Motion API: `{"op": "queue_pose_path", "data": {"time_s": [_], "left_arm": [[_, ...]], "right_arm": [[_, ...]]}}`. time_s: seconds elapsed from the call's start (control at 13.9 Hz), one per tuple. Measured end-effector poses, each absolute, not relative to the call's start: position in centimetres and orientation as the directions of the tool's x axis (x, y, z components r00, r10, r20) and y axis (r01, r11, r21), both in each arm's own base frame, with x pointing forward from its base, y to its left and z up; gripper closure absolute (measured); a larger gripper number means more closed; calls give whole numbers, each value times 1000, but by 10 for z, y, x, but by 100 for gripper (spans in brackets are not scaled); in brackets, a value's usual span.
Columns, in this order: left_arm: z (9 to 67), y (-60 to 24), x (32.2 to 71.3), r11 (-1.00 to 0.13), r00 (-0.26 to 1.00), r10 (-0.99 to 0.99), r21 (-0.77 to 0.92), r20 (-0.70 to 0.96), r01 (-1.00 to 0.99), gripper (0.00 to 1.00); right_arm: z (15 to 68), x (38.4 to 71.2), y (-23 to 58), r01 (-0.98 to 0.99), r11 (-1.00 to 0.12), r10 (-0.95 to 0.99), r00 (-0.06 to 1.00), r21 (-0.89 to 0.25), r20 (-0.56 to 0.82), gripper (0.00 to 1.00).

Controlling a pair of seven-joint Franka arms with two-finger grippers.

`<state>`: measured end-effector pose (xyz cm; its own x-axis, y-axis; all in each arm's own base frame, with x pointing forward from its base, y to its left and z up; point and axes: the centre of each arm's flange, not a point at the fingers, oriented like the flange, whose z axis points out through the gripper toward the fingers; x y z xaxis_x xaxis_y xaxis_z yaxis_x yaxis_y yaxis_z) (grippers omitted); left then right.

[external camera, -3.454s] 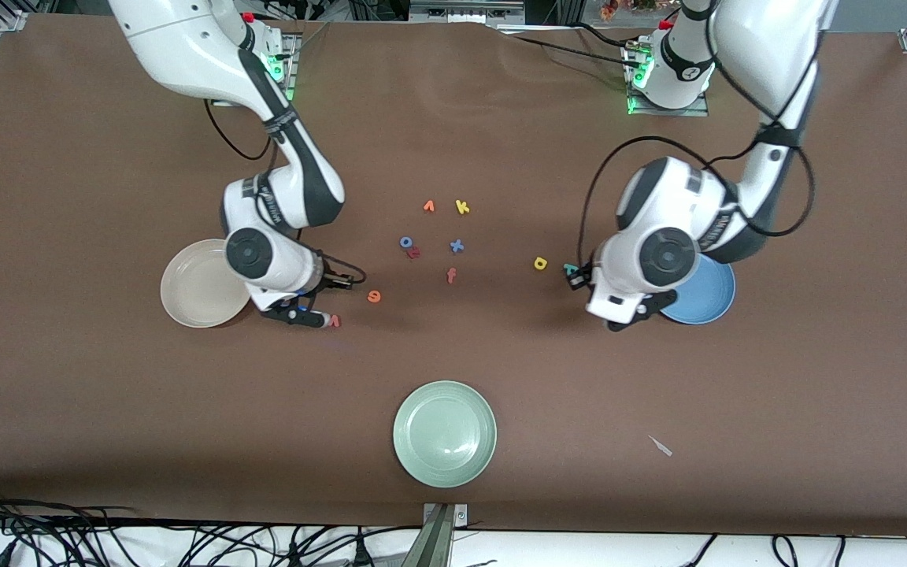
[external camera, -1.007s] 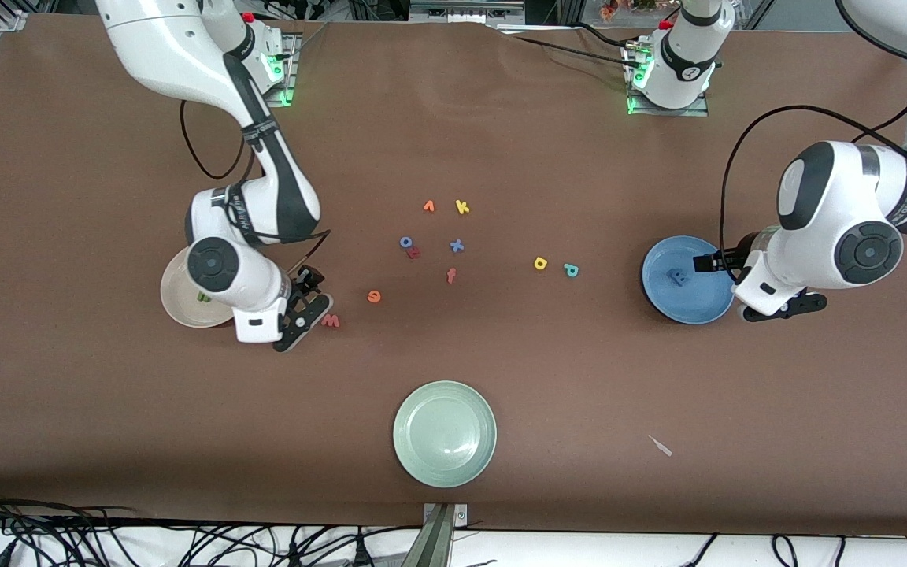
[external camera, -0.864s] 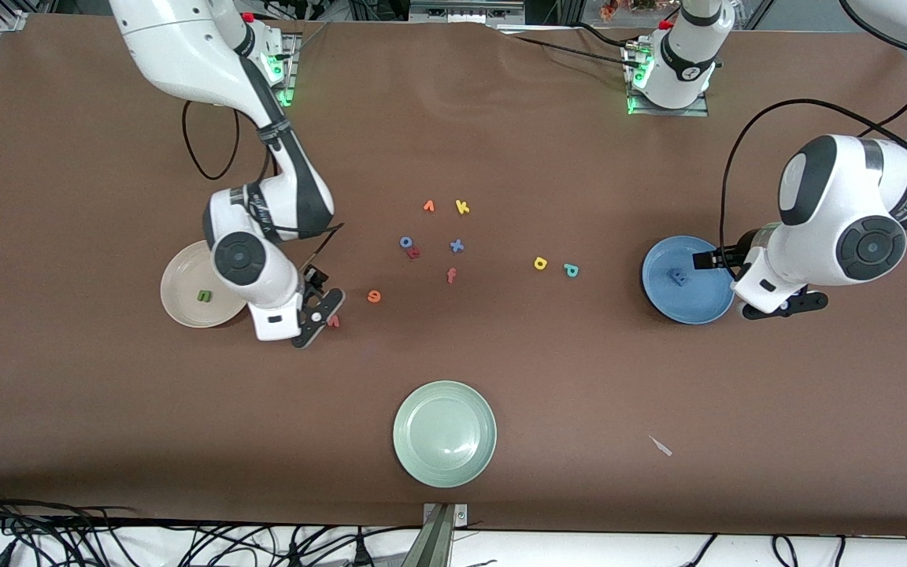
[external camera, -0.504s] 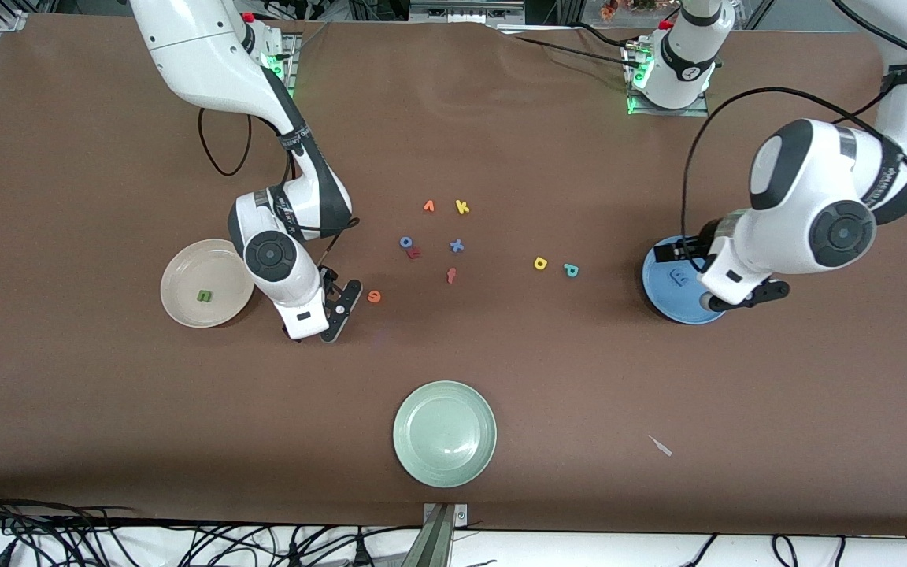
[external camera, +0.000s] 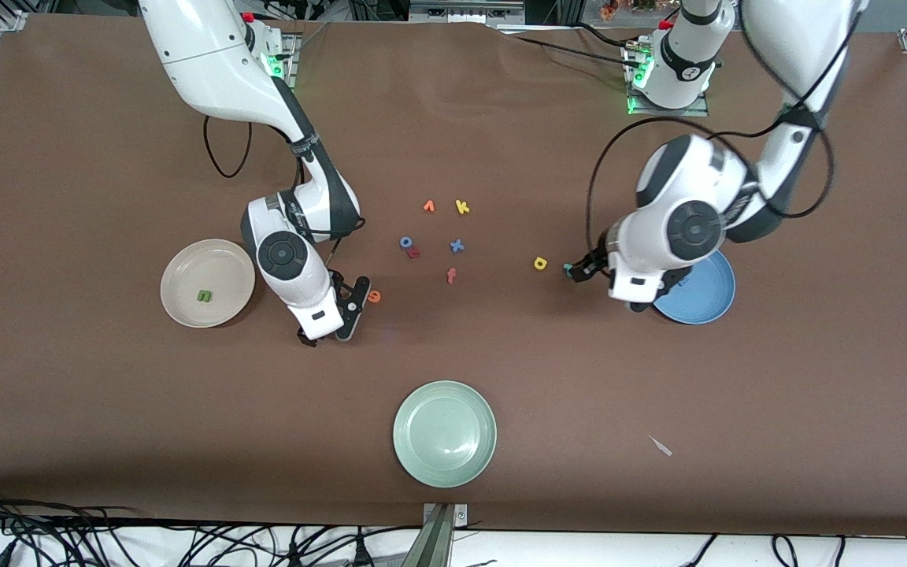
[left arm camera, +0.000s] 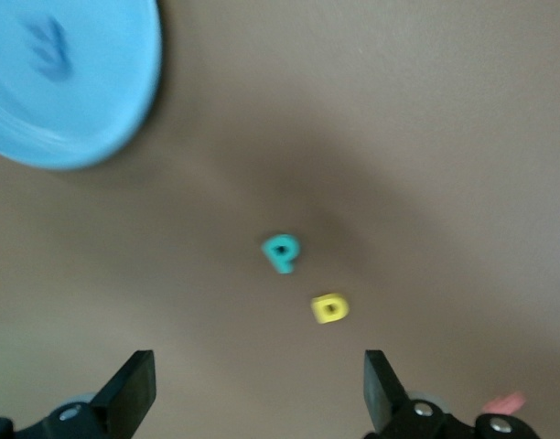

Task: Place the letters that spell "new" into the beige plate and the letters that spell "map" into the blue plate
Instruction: 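Grasp the pink w with the right gripper while the left gripper reaches the yellow d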

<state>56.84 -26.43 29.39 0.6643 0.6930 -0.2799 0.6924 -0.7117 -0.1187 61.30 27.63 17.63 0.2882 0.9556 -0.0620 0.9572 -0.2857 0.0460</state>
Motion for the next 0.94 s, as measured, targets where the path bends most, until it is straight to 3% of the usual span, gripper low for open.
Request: {"op": "queue_pose_path", "data": {"time_s": [0.29,0.43,0.72,0.94], "left_arm": [[221,-308,553,-583,554,808,-135,-200,801,2],[193,-314,542,-535,515,841,-111,-165,838,7],[168,-312,527,-510,491,855,-98,-169,855,25],[169,-313,527,-508,490,855,-91,-169,856,32]], "right_arm": [[172,613,276,958,-284,956,286,47,-62,11],[174,614,277,958,-283,957,285,49,-60,30],[180,614,280,957,-286,956,289,47,-53,74],[181,617,275,942,-335,942,335,27,-22,73]]}}
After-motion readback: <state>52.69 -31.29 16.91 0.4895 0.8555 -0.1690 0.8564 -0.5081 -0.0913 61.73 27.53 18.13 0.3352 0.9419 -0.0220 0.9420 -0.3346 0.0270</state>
